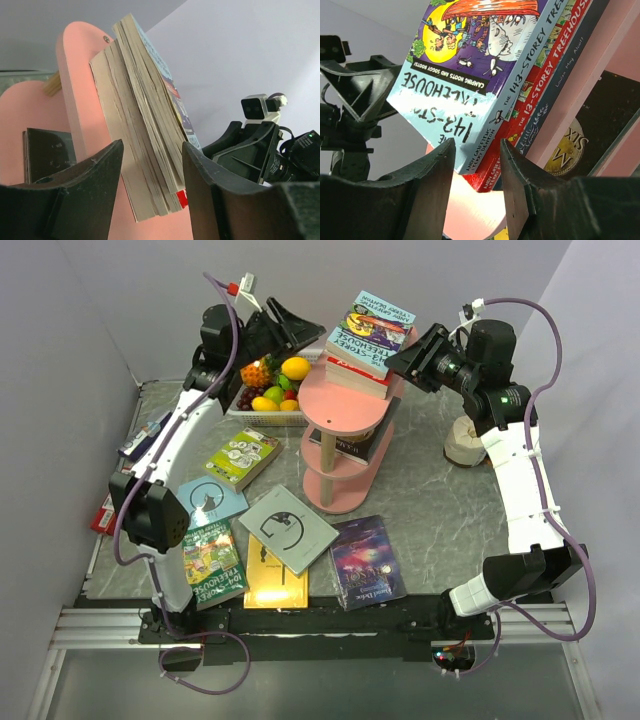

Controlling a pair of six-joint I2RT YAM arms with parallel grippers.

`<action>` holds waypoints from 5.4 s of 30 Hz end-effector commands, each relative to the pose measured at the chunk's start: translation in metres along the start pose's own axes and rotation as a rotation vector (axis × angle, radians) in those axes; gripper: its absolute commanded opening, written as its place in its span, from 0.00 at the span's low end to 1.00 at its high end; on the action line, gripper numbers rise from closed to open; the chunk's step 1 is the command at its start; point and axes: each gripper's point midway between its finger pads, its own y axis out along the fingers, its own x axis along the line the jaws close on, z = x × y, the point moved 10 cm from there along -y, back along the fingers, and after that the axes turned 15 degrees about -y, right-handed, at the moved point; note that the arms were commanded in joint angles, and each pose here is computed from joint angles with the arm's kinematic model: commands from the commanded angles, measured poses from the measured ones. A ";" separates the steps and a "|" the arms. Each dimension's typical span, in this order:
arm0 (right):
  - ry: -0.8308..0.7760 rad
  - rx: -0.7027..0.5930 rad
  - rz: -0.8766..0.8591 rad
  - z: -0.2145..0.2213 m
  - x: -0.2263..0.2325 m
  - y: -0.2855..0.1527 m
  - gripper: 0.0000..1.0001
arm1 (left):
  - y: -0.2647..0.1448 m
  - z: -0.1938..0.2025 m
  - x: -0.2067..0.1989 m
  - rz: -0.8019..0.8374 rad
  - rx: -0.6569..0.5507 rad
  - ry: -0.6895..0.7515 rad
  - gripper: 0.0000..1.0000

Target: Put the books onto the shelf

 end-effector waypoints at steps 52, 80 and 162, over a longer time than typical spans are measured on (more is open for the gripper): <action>-0.055 -0.067 -0.063 0.001 0.022 -0.025 0.35 | -0.020 0.031 -0.040 0.136 0.078 0.083 0.31; -0.042 -0.175 -0.002 -0.006 0.017 -0.062 0.54 | -0.032 0.023 -0.040 0.121 0.037 0.098 0.39; -0.010 -0.162 0.123 0.086 -0.020 -0.109 0.41 | 0.011 -0.039 0.002 0.200 -0.103 -0.004 0.51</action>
